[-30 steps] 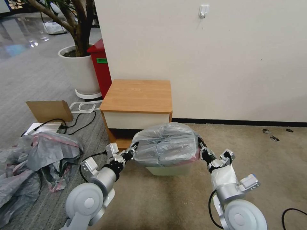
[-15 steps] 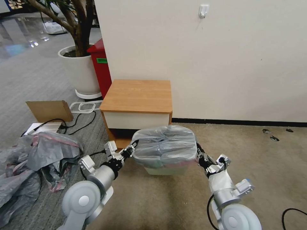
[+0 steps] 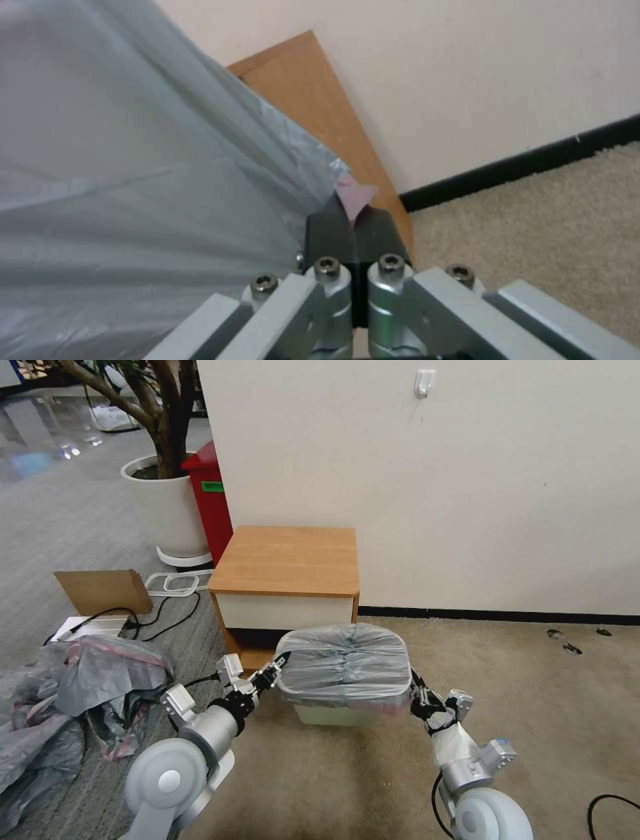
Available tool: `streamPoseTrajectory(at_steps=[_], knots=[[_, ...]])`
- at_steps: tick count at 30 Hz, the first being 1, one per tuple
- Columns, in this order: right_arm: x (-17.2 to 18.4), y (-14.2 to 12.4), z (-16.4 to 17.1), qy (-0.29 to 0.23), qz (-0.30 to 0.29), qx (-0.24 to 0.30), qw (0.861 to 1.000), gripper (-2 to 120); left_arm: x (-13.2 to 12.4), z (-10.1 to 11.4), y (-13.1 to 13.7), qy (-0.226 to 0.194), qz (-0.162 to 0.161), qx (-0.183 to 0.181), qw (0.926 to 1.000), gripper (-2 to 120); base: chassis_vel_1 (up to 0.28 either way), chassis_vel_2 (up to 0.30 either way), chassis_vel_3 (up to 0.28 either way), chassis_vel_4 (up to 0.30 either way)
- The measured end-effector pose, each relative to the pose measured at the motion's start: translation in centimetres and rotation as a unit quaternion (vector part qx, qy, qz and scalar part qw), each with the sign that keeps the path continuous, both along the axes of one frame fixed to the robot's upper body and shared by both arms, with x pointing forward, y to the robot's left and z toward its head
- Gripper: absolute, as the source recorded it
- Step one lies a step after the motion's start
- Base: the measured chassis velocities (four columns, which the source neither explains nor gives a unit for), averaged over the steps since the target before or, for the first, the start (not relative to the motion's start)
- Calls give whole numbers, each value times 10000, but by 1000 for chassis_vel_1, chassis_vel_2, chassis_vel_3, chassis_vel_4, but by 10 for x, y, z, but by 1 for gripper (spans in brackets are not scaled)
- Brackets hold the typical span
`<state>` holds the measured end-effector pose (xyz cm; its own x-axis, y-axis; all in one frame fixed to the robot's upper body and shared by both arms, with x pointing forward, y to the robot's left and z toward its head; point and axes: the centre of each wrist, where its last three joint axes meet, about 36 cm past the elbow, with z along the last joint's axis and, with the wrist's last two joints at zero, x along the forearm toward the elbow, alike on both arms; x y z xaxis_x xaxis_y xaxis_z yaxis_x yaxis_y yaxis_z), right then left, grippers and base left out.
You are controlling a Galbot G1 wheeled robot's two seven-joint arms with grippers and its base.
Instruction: Pick up the garbage bag from the table and place it over the trash can.
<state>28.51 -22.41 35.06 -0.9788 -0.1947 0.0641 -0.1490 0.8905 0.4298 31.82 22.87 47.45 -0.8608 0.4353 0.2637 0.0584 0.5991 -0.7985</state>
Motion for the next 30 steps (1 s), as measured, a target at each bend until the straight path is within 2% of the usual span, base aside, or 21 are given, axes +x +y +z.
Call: streamPoseTrajectory(at_steps=[5,9,17,22,30], knots=[[-8,11,26,-72,-56,86,9999,0,-3,-2,1,48,9,0,10000,11,0,0,0,0],[-7,13,24,-8,-112,36,9999,0,-3,-2,0,48,-17,-10,10000,11,0,0,0,0],[6,7,-6,-44,-202,-752,9970,0,-5,2,0,34,-109,-101,9999,11,0,0,0,0],[4,7,-14,-437,-186,-1487,9877,0,-4,4,2,25,-127,-271,9995,11,0,0,0,0],[4,3,-24,-398,-193,-1793,9828,0,-5,7,4,-5,-129,-355,9993,11,0,0,0,0]])
